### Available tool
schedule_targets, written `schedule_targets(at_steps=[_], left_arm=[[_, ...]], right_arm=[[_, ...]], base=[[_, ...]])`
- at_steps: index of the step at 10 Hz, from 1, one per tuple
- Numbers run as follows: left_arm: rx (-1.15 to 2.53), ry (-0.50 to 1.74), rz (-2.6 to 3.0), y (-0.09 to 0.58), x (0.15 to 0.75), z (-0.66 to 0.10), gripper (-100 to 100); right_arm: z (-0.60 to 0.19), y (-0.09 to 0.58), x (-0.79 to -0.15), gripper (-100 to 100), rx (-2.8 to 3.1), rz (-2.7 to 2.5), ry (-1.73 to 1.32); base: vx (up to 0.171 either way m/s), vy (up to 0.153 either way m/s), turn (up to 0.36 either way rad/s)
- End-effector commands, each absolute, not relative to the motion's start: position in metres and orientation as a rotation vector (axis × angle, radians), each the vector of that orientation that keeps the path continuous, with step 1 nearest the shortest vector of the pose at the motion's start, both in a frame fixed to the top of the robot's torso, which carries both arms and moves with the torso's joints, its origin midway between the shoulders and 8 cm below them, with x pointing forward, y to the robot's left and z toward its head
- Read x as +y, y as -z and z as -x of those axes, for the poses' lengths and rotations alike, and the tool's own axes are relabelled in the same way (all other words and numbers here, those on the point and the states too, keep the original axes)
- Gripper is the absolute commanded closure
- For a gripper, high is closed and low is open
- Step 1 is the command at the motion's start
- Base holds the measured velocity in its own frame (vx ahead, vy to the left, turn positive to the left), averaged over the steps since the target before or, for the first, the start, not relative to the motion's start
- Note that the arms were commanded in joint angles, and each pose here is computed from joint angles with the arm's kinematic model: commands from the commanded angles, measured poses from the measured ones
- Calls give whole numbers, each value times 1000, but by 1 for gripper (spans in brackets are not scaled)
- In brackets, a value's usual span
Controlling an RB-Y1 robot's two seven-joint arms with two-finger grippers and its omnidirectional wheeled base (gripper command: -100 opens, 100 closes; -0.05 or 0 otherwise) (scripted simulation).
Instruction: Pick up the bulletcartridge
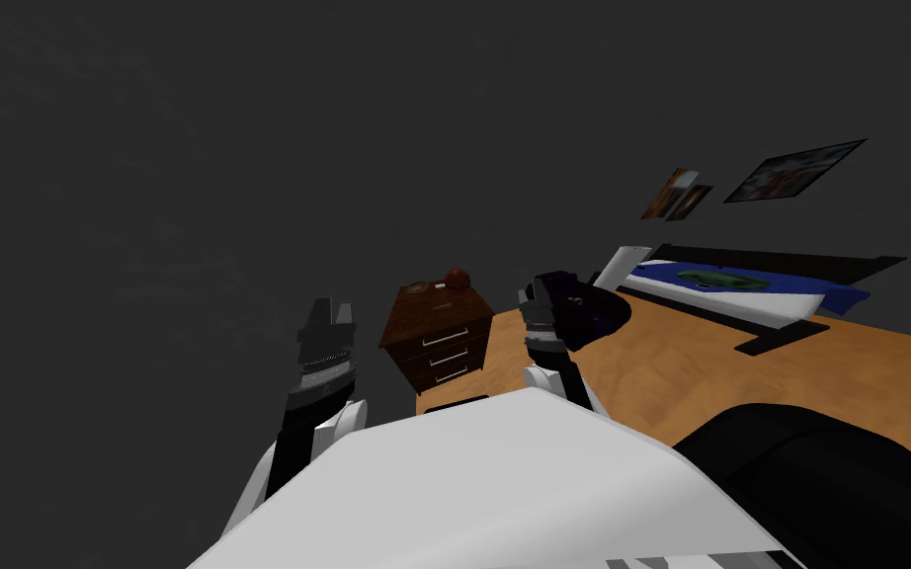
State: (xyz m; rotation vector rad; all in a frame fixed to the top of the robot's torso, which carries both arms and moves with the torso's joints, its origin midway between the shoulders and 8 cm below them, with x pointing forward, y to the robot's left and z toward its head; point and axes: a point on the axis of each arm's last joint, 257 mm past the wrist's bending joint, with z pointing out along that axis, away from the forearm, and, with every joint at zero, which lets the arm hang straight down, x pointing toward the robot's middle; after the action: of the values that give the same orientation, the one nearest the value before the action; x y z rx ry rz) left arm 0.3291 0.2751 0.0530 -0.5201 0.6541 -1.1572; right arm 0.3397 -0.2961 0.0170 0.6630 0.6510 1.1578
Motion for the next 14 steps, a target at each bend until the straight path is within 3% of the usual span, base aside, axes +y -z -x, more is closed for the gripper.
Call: schedule_targets(at_steps=[1,14], left_arm=[[689,1163,518,-49,273,-340,-100],[862,1187,675,-15,277,-431,-100]], right_arm=[[-340,-17,-296,0,651,-663,-1158],[-340,-17,-296,0,651,-663,-1158]], base=[[0,0,0],[4,-9,1]])
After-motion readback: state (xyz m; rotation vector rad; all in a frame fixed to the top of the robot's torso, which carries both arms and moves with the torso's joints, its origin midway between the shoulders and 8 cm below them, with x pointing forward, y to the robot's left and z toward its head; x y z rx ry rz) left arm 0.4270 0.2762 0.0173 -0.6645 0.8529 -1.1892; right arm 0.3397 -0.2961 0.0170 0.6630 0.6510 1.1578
